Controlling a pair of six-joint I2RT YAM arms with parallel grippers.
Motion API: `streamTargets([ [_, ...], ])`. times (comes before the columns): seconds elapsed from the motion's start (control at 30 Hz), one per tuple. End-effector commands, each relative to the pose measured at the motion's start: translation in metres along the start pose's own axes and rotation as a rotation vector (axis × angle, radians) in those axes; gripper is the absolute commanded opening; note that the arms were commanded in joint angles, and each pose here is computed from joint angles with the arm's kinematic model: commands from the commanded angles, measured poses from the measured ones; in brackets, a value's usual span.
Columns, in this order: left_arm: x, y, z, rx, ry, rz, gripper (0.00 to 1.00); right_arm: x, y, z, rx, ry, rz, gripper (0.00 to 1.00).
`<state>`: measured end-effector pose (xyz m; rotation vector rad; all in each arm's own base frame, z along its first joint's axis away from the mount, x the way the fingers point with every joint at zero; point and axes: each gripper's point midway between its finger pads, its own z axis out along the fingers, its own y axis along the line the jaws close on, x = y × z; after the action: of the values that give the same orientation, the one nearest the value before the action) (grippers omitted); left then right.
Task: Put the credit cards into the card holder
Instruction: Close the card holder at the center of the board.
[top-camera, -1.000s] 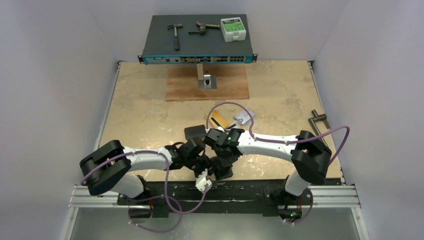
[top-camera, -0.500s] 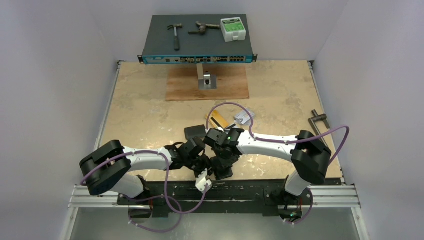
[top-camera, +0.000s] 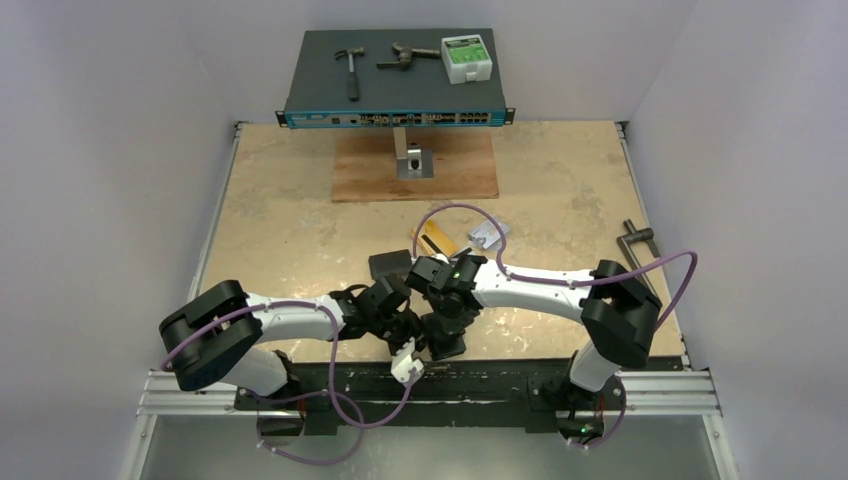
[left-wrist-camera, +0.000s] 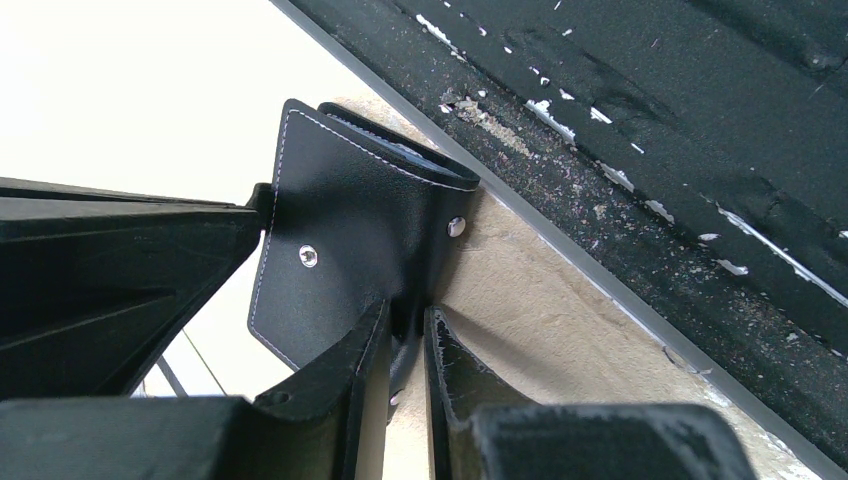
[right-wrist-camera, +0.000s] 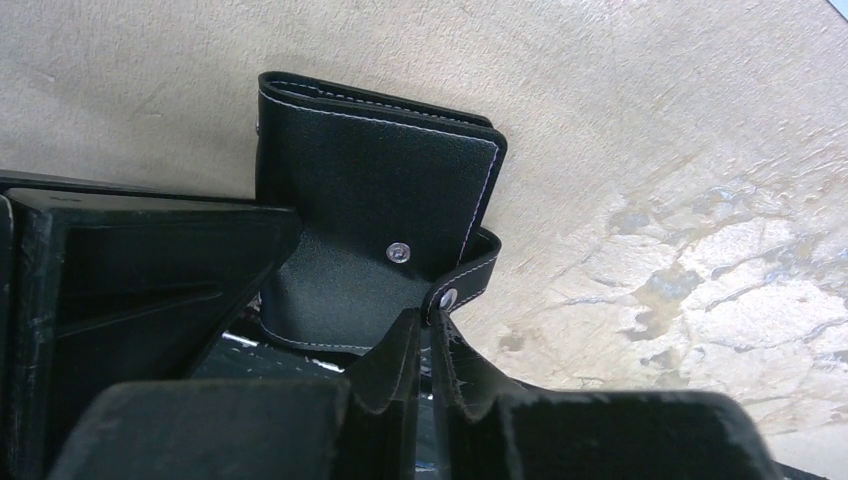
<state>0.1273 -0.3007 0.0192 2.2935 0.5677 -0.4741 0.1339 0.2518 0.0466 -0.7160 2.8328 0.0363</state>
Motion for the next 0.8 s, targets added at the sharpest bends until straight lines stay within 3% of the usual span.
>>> streamTargets([
  [0.0, 0.001, -0.020, 0.001, 0.048, 0.000, -0.060, 0.14, -0.010, 0.001, -0.010, 0.003, -0.040, 0.038, 0.03],
  [0.27, -0.001, -0.021, 0.000, 0.053, -0.006, -0.063, 0.14, -0.009, -0.010, -0.008, 0.041, -0.047, 0.065, 0.00],
  [0.3, -0.001, -0.021, 0.000, 0.052, -0.006, -0.063, 0.14, -0.009, -0.010, -0.008, 0.045, -0.044, 0.061, 0.02],
  [0.33, -0.001, -0.021, 0.000, 0.055, -0.006, -0.065, 0.14, -0.010, -0.011, -0.008, 0.056, -0.039, 0.057, 0.16],
  [0.37, -0.001, -0.021, 0.000, 0.054, -0.006, -0.063, 0.14, -0.011, -0.015, -0.008, 0.082, -0.040, 0.049, 0.22],
  [0.5, -0.001, -0.020, 0.000, 0.054, -0.004, -0.062, 0.14, -0.017, -0.011, -0.009, 0.072, -0.052, 0.039, 0.30],
  [0.77, 0.000, -0.021, 0.000, 0.057, -0.003, -0.064, 0.14, -0.016, -0.008, -0.004, 0.063, -0.047, 0.037, 0.29],
])
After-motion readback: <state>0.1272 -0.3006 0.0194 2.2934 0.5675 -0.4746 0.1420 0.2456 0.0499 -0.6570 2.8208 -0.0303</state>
